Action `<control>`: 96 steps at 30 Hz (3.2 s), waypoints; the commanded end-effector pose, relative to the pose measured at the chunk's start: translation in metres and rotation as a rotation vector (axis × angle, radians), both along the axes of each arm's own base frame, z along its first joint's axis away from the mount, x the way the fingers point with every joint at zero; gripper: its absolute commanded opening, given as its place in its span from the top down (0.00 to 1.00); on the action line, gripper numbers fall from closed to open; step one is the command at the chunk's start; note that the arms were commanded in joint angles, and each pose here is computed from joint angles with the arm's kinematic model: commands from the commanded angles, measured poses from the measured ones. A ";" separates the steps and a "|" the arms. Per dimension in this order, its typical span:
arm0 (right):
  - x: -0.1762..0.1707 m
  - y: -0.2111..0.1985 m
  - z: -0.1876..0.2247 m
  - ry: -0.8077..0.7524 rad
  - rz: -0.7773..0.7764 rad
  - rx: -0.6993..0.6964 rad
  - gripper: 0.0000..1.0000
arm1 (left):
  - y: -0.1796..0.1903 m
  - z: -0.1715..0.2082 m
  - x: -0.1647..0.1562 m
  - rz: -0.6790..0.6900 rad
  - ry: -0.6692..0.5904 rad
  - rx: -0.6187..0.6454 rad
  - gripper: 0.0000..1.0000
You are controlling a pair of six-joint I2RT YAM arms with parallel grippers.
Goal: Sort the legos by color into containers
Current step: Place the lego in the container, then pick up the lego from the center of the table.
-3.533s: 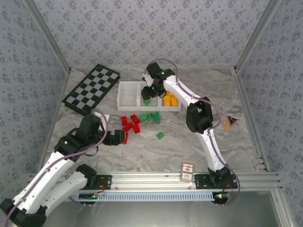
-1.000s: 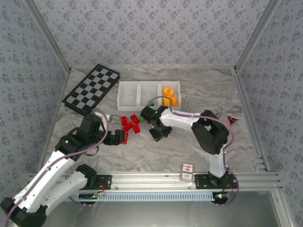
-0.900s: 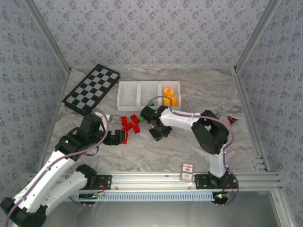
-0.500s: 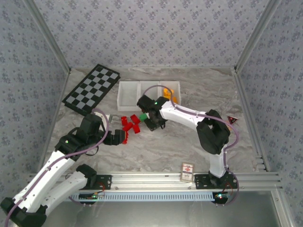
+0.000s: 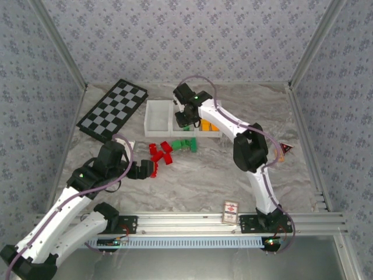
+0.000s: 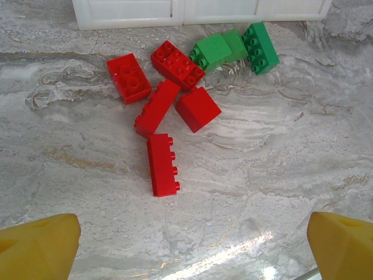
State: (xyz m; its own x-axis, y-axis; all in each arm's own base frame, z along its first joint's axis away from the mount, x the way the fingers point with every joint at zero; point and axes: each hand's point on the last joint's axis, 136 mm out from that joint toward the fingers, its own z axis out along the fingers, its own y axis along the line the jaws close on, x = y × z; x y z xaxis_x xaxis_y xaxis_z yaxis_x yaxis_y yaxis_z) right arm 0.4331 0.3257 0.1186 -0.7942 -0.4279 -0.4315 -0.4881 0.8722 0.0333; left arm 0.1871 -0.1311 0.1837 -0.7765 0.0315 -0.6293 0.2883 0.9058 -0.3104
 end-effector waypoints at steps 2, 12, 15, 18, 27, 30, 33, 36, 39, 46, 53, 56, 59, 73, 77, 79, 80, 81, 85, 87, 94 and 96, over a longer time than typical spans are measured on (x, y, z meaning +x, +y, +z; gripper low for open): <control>0.012 0.016 -0.007 0.008 0.055 0.018 0.68 | -0.002 0.002 0.000 -0.006 -0.016 -0.010 0.00; 0.042 0.020 -0.024 -0.007 0.011 0.052 0.53 | -0.002 0.002 0.001 -0.005 -0.017 -0.011 0.00; 0.042 0.018 -0.025 -0.009 0.006 0.044 0.45 | -0.002 0.001 0.001 -0.005 -0.014 -0.010 0.00; 0.042 0.017 -0.017 -0.021 0.008 0.043 0.41 | -0.002 0.000 0.001 -0.005 -0.010 -0.007 0.00; 0.021 0.011 0.030 -0.081 -0.028 0.051 0.40 | -0.003 -0.002 0.002 -0.006 -0.001 0.000 0.00; 0.010 0.001 0.037 -0.094 -0.076 0.057 0.40 | -0.003 -0.002 0.001 -0.006 0.000 0.000 0.00; -0.004 -0.010 0.037 -0.095 -0.135 0.076 0.39 | -0.003 -0.002 0.001 -0.008 0.000 -0.003 0.00; -0.019 -0.023 0.034 -0.112 -0.199 0.085 0.35 | -0.004 -0.002 0.001 -0.010 0.001 -0.004 0.00; -0.036 -0.036 0.026 -0.115 -0.258 0.091 0.28 | -0.004 -0.002 0.001 -0.012 0.003 -0.004 0.00; -0.062 -0.054 -0.004 -0.080 -0.321 0.059 0.26 | -0.005 -0.003 0.001 -0.013 0.006 -0.005 0.00; -0.071 -0.055 -0.028 -0.037 -0.342 0.036 0.32 | -0.004 -0.002 0.001 -0.013 0.002 -0.006 0.00; -0.073 -0.054 -0.037 -0.024 -0.345 0.031 0.35 | -0.004 -0.002 0.001 -0.012 0.002 -0.005 0.00; -0.074 -0.051 -0.043 -0.011 -0.344 0.029 0.35 | -0.004 -0.002 0.001 -0.012 0.003 -0.006 0.00; -0.080 -0.044 -0.066 0.040 -0.335 0.013 0.43 | -0.004 -0.003 0.001 -0.011 0.005 -0.003 0.00; -0.083 -0.044 -0.072 0.051 -0.335 0.005 0.46 | -0.004 -0.002 0.001 -0.011 0.003 -0.004 0.00; -0.083 -0.044 -0.074 0.054 -0.336 0.003 0.46 | -0.004 -0.002 0.001 -0.010 0.002 -0.006 0.00; -0.083 -0.044 -0.075 0.057 -0.335 0.001 0.46 | -0.004 -0.002 0.001 -0.011 0.003 -0.004 0.00; -0.084 -0.043 -0.077 0.060 -0.334 0.000 0.46 | -0.004 -0.002 0.001 -0.011 0.001 -0.005 0.00; -0.085 -0.044 -0.083 0.070 -0.336 -0.010 0.47 | -0.004 -0.002 0.001 -0.011 0.003 -0.005 0.00; -0.085 -0.044 -0.085 0.074 -0.337 -0.013 0.48 | -0.004 -0.002 0.001 -0.010 0.003 -0.006 0.00; -0.087 -0.044 -0.088 0.083 -0.335 -0.016 0.53 | -0.004 -0.003 0.001 -0.010 0.005 -0.005 0.00; -0.087 -0.044 -0.089 0.086 -0.333 -0.017 0.57 | -0.004 -0.002 0.001 -0.010 0.002 -0.006 0.00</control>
